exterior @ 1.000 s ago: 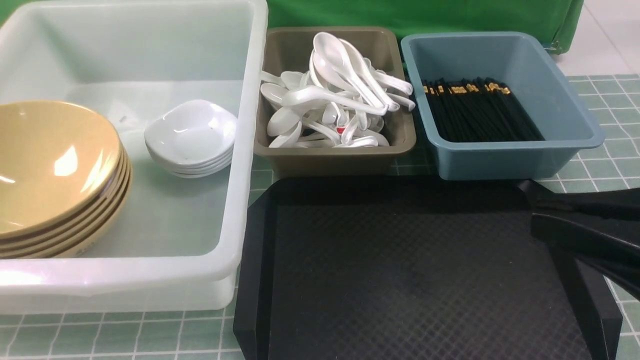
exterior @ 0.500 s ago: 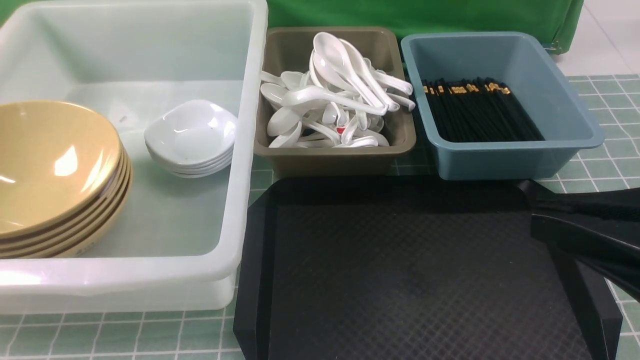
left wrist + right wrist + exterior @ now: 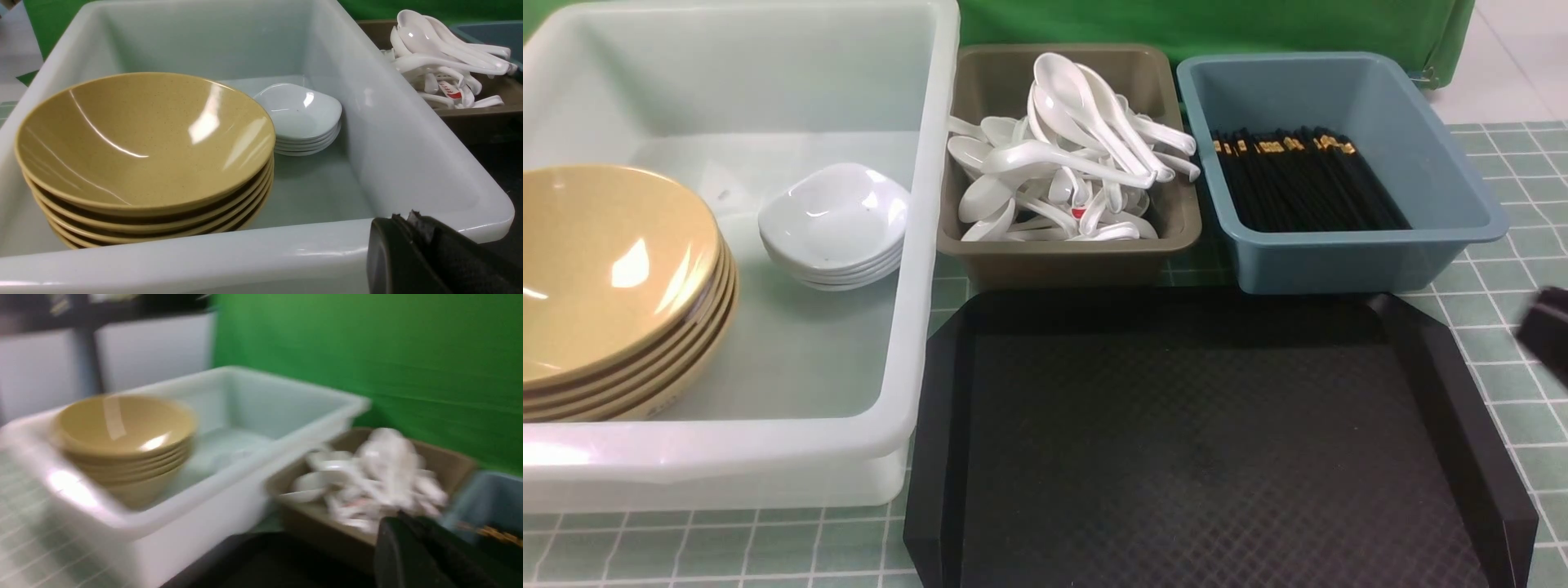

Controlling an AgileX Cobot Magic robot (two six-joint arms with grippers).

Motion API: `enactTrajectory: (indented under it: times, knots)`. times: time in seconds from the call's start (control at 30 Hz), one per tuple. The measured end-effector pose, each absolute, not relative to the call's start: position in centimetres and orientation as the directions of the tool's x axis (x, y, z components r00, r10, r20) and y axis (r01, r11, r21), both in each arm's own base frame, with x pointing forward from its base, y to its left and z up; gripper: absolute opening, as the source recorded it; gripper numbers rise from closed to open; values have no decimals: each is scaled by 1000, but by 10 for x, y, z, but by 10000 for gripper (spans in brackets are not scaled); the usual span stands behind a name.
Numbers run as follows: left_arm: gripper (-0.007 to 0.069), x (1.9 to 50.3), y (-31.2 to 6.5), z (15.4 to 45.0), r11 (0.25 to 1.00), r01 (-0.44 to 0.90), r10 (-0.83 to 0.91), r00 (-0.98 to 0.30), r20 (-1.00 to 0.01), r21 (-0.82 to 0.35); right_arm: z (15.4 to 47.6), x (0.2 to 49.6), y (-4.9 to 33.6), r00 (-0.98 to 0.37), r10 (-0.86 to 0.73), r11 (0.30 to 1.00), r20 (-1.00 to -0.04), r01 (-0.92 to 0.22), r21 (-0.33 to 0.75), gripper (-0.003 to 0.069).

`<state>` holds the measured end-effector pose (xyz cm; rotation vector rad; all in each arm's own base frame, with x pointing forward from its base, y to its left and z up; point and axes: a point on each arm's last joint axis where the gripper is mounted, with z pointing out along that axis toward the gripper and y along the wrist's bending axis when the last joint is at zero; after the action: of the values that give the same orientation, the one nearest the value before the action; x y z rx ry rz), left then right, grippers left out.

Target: On blue table put chopsticks spoon bowls plates into blue grey white boxes.

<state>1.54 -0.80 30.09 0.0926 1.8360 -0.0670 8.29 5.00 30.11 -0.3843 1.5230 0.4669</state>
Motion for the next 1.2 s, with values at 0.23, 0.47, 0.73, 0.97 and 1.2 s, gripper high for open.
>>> enactTrajectory:
  times: [0.23, 0.47, 0.73, 0.97, 1.2]
  knots:
    - [-8, 15, -8, 301, 995, 99, 28, -262, -965, 3, 233, 71, 13, -5, -25, 937, -1000, -349, -21, 35]
    - [-10, 15, -8, 301, 995, 99, 28, -262, -965, 3, 187, 60, -1, -172, -38, 999, -984, 5, -40, 35]
    - [-12, 15, -8, 301, 995, 99, 29, -266, -964, 2, 177, 54, -5, -232, -12, 998, -973, 57, -26, 35]
    - [-12, 15, -8, 301, 995, 99, 29, -265, -964, 3, 177, 54, -5, -233, -15, 998, -972, 63, -31, 35]
    - [-12, 15, -8, 301, 995, 101, 36, -264, -964, 9, 177, 54, -5, -234, -14, 998, -972, 63, -30, 36]
